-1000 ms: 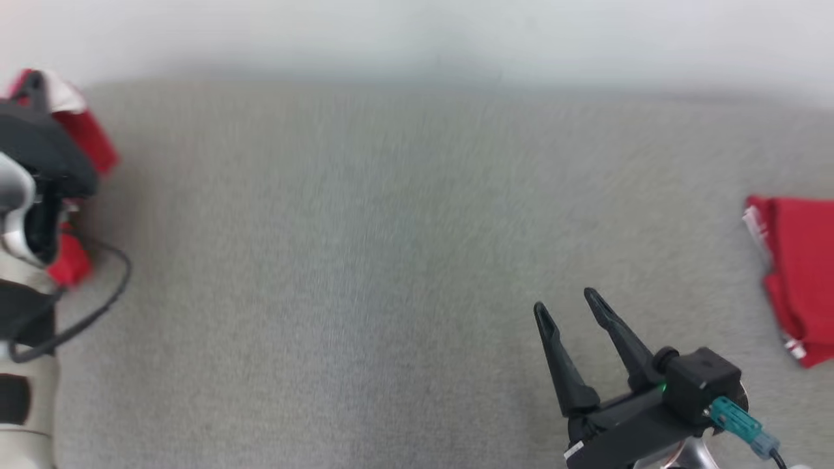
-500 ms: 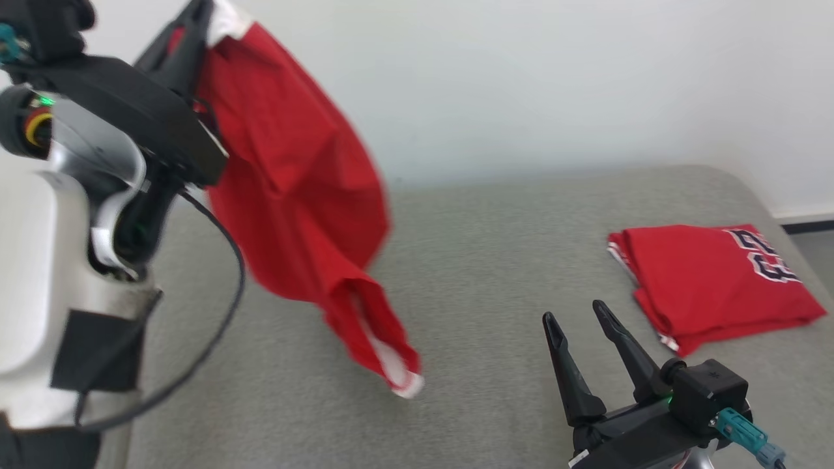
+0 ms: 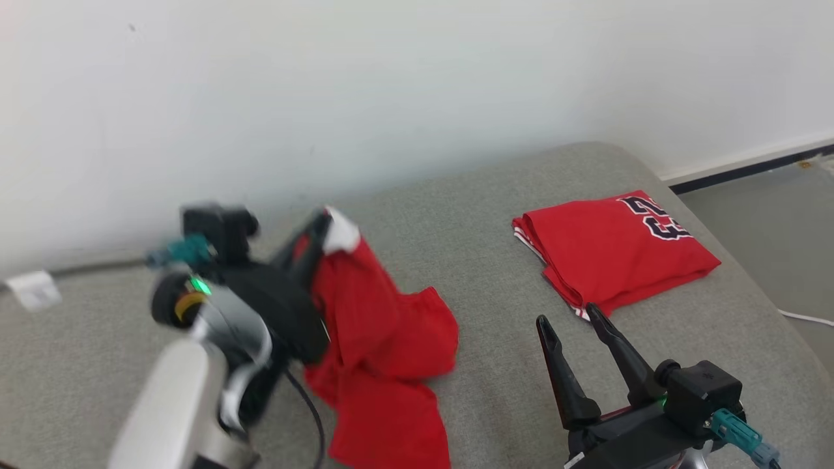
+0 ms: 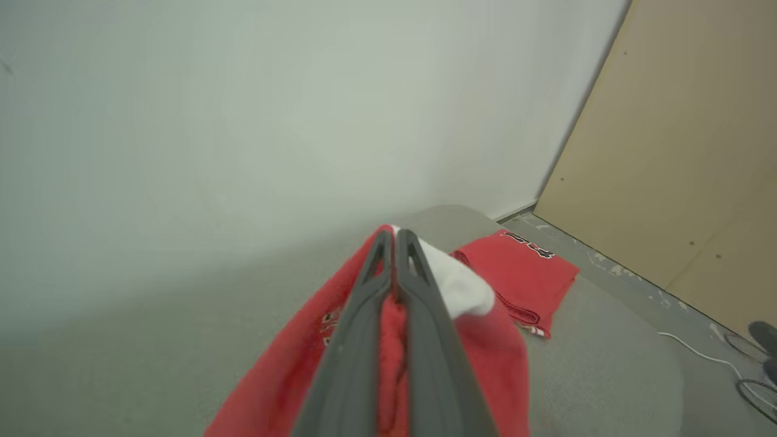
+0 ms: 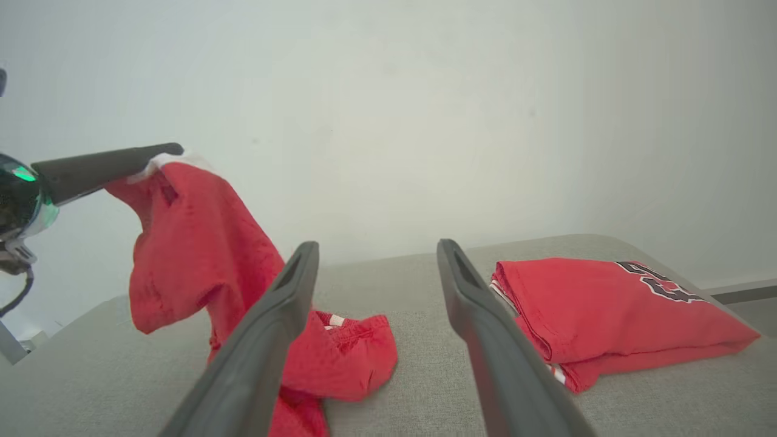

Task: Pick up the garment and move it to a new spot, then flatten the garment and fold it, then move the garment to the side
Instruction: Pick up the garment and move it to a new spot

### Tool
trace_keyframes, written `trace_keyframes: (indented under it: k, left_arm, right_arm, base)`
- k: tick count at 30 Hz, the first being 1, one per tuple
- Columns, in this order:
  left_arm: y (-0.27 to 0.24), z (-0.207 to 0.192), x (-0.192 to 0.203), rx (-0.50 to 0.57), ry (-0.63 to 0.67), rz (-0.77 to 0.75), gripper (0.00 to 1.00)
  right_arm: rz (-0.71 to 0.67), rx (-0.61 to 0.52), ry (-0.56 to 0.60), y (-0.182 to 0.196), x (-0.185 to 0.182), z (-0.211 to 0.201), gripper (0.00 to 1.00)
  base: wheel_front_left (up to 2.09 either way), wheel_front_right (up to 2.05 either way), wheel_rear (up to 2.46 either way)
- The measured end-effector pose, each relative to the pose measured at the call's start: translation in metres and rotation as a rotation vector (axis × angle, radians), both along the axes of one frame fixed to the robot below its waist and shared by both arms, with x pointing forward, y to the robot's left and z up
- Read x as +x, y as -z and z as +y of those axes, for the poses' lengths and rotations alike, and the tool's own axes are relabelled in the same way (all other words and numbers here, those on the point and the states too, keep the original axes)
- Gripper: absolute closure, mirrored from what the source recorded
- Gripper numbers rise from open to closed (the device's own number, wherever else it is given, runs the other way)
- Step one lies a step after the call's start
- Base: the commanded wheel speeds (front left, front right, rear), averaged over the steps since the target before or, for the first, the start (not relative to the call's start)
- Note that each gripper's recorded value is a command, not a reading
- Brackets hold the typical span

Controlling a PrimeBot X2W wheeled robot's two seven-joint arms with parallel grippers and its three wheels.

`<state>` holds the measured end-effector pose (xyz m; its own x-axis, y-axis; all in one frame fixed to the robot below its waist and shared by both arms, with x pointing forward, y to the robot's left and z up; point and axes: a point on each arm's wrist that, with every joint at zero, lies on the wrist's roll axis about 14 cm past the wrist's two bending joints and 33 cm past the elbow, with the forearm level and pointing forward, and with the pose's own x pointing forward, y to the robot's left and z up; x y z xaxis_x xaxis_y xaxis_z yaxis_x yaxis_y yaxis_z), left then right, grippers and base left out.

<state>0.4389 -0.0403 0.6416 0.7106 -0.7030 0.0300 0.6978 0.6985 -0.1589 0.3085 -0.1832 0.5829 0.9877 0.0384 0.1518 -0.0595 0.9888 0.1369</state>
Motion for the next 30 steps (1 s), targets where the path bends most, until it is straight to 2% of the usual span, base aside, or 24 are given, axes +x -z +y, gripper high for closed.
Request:
trace_keyframes:
  k: [2,4,8,9,10,14,16,20,27,30]
  left_arm:
    - [0.033,-0.005,-0.006,0.008,0.007,0.07,1.0]
    - [0.068,-0.005,-0.015,0.066,0.005,0.111,1.0]
    - [0.121,-0.001,-0.037,0.07,-0.015,0.224,1.0]
    - [0.127,0.001,-0.04,0.062,-0.026,0.233,0.73]
    - [0.133,0.005,-0.043,0.05,-0.043,0.246,0.0]
    - [0.152,0.02,-0.056,-0.017,-0.109,0.282,0.0]
    - [0.149,0.032,-0.062,-0.103,-0.165,0.256,0.0]
    - [0.143,0.054,-0.074,-0.183,-0.237,0.193,0.0]
    - [0.132,0.116,-0.093,-0.193,-0.396,0.053,0.0]
    - [0.117,0.153,-0.097,-0.199,-0.512,-0.015,0.0]
  right_arm:
    - [0.015,0.001,0.003,0.004,0.001,-0.001,0.0]
    - [0.024,0.001,-0.005,0.006,0.002,0.002,0.0]
    - [0.024,0.001,-0.025,0.006,0.006,0.007,0.0]
    - [0.028,0.001,-0.03,0.007,0.006,0.009,0.0]
    - [0.033,0.001,-0.038,0.008,0.007,0.011,0.0]
    - [0.042,0.002,-0.067,0.011,0.009,0.019,0.0]
    - [0.039,0.002,-0.075,0.01,0.01,0.021,0.0]
    - [0.046,0.008,-0.069,0.014,0.01,0.019,0.0]
    - [0.084,0.044,-0.004,0.036,0.007,-0.005,0.0]
    - [0.1,0.056,0.025,0.047,0.005,-0.015,0.0]
  base:
    - [0.0,0.0,0.0]
    - [0.0,0.0,0.0]
    - [0.0,0.0,0.0]
    - [0.0,0.0,0.0]
    - [0.0,0.0,0.0]
    - [0.0,0.0,0.0]
    - [0.0,0.0,0.0]
    - [0.0,0.0,0.0]
    - [0.0,0.0,0.0]
    - [0.0,0.0,0.0]
